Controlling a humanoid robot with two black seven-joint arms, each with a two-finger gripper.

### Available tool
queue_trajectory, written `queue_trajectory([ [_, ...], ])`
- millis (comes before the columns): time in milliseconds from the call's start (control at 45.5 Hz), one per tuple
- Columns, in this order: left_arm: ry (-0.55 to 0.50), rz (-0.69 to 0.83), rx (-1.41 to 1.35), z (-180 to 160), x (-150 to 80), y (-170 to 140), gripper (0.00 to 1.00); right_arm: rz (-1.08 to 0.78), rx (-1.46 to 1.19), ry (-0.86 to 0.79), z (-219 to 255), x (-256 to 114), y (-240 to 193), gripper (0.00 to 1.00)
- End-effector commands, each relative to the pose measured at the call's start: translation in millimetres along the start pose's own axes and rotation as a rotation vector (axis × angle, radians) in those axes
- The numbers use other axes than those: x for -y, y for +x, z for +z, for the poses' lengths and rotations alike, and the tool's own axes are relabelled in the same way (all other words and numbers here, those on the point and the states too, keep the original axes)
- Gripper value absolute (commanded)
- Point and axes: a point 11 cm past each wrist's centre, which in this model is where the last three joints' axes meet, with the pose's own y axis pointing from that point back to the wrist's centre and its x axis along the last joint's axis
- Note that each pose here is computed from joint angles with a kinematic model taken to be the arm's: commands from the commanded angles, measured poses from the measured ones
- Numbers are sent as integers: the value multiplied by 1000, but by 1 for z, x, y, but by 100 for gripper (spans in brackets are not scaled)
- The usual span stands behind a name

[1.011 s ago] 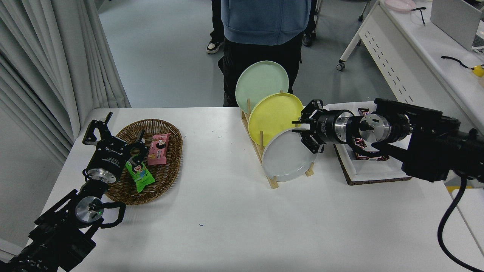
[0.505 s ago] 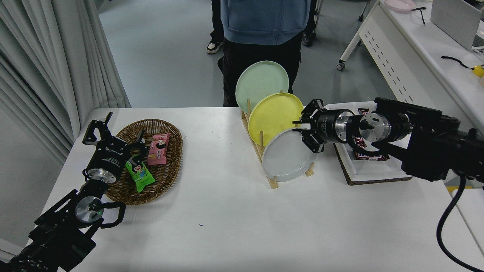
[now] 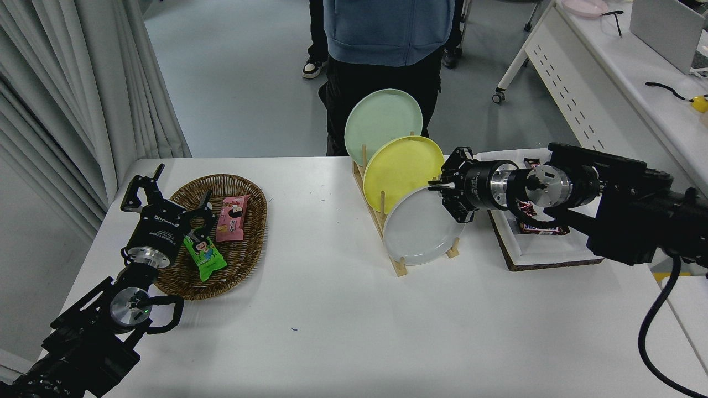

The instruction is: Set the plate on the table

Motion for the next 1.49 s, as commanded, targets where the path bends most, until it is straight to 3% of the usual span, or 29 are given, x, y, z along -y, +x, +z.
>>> queue_trajectory([
  [0, 0, 0, 0, 0, 0, 0, 100, -2, 0, -5, -1, -2, 1, 0],
  [264, 0, 0, 0, 0, 0, 0, 100, -22, 10, 5, -15, -10, -1, 0],
  [505, 0, 0, 0, 0, 0, 0, 100, -65, 37, 83, -56, -29, -13, 0],
  [1099, 0, 0, 0, 0, 0, 0, 100, -292, 134, 177, -135, -129, -76, 0],
  [1473, 0, 0, 0, 0, 0, 0, 100, -300, 177, 121, -133, -135, -91, 0],
])
